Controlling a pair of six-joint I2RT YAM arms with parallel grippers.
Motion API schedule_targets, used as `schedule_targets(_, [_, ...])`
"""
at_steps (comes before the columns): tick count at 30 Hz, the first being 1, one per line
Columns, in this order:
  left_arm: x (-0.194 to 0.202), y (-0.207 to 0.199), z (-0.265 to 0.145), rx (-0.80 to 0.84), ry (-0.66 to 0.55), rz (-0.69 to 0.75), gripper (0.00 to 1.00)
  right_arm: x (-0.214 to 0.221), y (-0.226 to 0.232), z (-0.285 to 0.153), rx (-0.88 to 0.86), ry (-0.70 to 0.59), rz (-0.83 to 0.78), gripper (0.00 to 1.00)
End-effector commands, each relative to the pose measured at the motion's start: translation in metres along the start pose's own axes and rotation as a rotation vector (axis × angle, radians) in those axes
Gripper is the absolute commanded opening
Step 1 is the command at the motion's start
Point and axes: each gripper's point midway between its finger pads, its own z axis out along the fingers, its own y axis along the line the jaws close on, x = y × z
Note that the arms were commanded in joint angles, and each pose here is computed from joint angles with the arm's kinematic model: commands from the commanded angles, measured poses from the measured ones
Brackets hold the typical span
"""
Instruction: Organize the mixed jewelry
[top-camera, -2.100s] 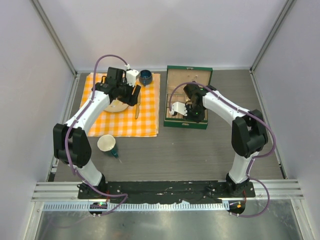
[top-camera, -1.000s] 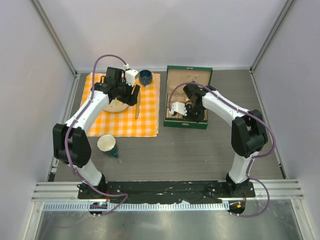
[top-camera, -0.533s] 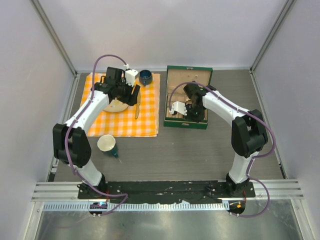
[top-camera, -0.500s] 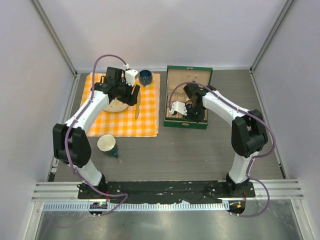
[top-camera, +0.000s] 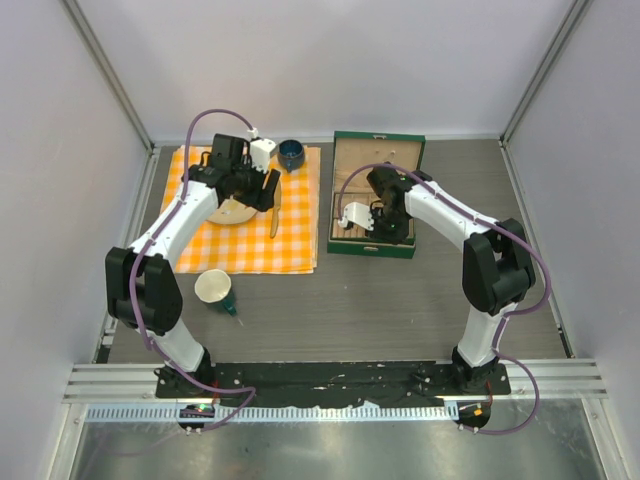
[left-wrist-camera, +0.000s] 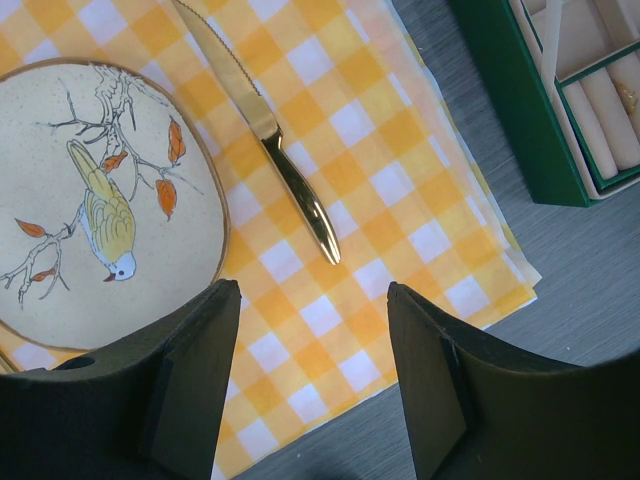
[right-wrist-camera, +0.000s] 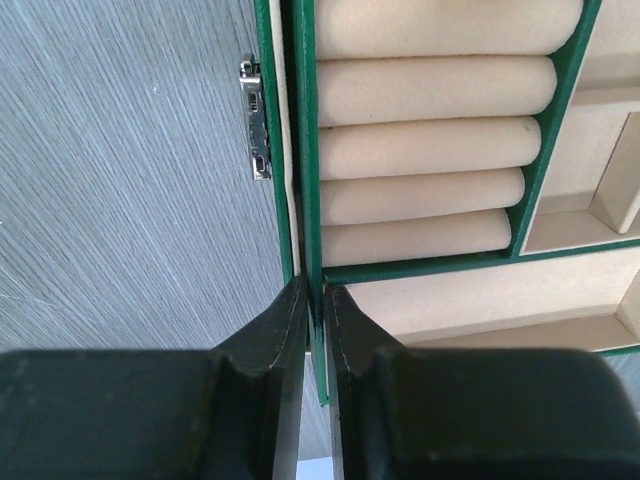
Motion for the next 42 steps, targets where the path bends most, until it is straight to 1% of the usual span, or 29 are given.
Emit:
schedule_targets(1, [-0.014,0.000,-0.009,0.005,-0.044,0.001,0.65,-0.024,-0.017,0.013,0.042,-0.100,-0.003,0.18])
schedule_targets(11, [-0.014,0.000,-0.010,0.006,-0.048,-0.001,0.65,-0.029,-0.020,0.013,0.050,-0.118,0.016,0.19])
schedule_targets(16, [-0.014,0.000,-0.012,0.005,-0.049,-0.001,0.65,-0.034,-0.021,0.018,0.054,-0.142,0.042,0.24])
schedule_targets(17, [-0.014,0.000,-0.012,0.006,-0.049,-0.001,0.65,-0.035,-0.021,0.019,0.054,-0.149,0.047,0.27])
schedule_targets(19, [-0.015,0.000,-0.013,0.006,-0.052,-0.002,0.65,-0.039,-0.022,0.019,0.054,-0.169,0.058,0.28])
schedule_targets(23, [-0.015,0.000,-0.014,0.006,-0.054,-0.004,0.65,-0.044,-0.023,0.015,0.059,-0.199,0.067,0.34])
schedule_targets(30, [-0.014,0.000,-0.015,0.006,-0.056,-0.005,0.65,-0.045,-0.024,0.003,0.081,-0.216,0.079,0.34])
schedule_targets(34, [-0.014,0.000,-0.014,0.008,-0.055,-0.005,0.65,-0.039,-0.026,-0.008,0.105,-0.200,0.079,0.34])
schedule_targets(42, [-0.013,-0.001,-0.014,0.013,-0.053,-0.006,0.65,-0.025,-0.024,-0.016,0.110,-0.164,0.081,0.35])
